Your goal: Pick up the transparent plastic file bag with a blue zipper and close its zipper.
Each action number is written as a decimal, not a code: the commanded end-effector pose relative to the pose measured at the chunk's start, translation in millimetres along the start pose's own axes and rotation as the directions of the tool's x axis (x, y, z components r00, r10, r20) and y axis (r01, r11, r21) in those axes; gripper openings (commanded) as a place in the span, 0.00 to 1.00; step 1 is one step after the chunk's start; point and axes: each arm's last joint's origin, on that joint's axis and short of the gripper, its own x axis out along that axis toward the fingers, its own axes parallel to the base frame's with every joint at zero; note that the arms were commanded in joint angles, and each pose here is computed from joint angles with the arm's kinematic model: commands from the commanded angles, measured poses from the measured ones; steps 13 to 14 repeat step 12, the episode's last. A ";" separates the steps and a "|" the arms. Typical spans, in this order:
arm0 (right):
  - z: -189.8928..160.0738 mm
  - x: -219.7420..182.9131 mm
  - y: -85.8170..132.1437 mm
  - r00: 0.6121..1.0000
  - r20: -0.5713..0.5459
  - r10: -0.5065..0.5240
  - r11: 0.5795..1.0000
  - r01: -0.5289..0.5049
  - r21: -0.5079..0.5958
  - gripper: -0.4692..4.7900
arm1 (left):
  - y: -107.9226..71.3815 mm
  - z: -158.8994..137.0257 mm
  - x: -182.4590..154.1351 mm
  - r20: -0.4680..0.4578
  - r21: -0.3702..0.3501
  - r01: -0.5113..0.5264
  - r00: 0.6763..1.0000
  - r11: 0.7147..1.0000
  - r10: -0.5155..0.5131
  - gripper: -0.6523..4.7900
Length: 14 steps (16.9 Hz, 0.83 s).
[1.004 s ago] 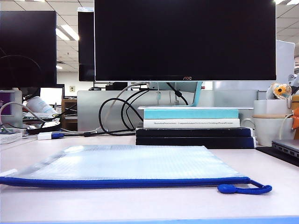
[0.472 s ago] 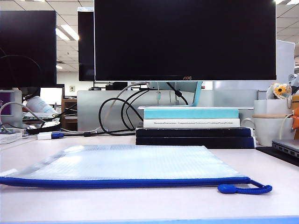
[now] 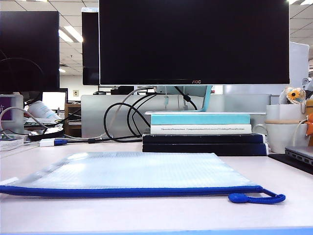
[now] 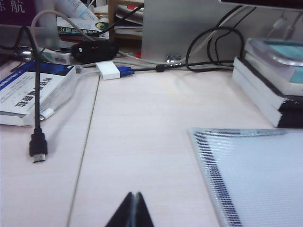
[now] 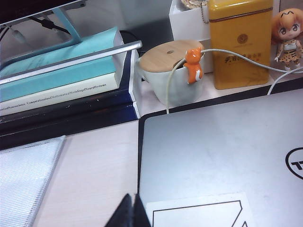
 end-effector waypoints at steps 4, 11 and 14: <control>2.3 -0.3 0.6 1.000 0.021 0.005 1.000 -0.005 0.001 0.10 | -1.1 -1.8 -0.2 -0.027 0.065 0.037 0.999 0.997 -0.035 0.11; 2.5 -0.3 0.7 1.000 0.021 0.005 1.000 -0.005 0.001 0.10 | -3.7 -2.1 0.0 -0.031 0.068 0.068 0.997 0.995 -0.067 0.11; 2.5 -0.3 0.7 1.000 0.021 0.005 1.000 -0.005 0.001 0.10 | -3.7 -2.1 0.0 -0.031 0.067 0.069 0.997 0.995 -0.067 0.11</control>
